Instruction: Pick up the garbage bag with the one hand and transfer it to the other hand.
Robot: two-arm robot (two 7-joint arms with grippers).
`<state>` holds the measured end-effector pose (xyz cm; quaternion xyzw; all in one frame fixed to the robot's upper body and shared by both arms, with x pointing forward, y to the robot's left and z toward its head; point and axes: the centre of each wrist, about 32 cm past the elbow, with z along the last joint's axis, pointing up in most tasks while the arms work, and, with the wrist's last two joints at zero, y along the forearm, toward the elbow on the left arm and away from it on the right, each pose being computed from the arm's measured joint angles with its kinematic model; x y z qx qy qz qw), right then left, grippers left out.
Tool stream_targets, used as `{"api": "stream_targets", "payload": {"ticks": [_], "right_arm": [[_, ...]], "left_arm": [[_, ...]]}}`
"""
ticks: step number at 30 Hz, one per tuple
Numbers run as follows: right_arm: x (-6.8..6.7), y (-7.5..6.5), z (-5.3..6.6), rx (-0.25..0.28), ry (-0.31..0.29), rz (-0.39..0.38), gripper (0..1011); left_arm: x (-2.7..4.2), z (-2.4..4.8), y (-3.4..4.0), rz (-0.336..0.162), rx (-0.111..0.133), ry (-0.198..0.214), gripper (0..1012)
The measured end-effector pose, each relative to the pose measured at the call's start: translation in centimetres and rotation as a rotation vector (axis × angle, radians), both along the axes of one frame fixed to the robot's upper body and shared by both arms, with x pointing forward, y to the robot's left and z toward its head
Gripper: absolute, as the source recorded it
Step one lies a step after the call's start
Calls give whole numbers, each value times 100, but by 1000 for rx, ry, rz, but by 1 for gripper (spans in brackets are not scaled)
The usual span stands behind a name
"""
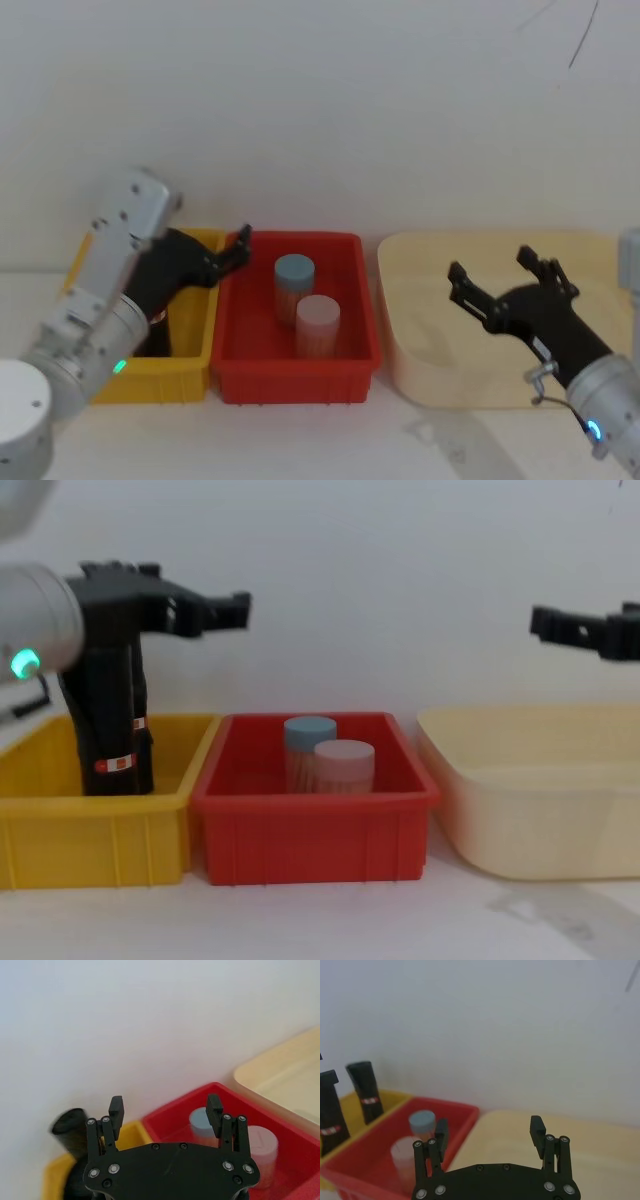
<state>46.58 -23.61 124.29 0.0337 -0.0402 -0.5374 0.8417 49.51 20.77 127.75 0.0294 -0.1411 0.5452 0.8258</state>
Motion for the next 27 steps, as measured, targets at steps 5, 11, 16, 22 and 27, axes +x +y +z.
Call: {"api": "stream_targets", "payload": {"ticks": [5, 11, 16, 22, 27], "right_arm": [[141, 75, 197, 13, -5, 51, 1000], [281, 186, 318, 15, 6, 102, 1000], [398, 285, 377, 8, 27, 139, 1000], [535, 390, 401, -14, 63, 173, 1001], [600, 426, 392, -31, 86, 180, 1000]], "left_arm": [[-79, 237, 171, 43, -7, 15, 1000], [-212, 398, 433, 107, -23, 70, 1000], [-299, 390, 605, 137, -43, 117, 1000], [-355, 319, 771, 140, -66, 161, 1000], [-327, 236, 874, 109, -89, 180, 1000]]}}
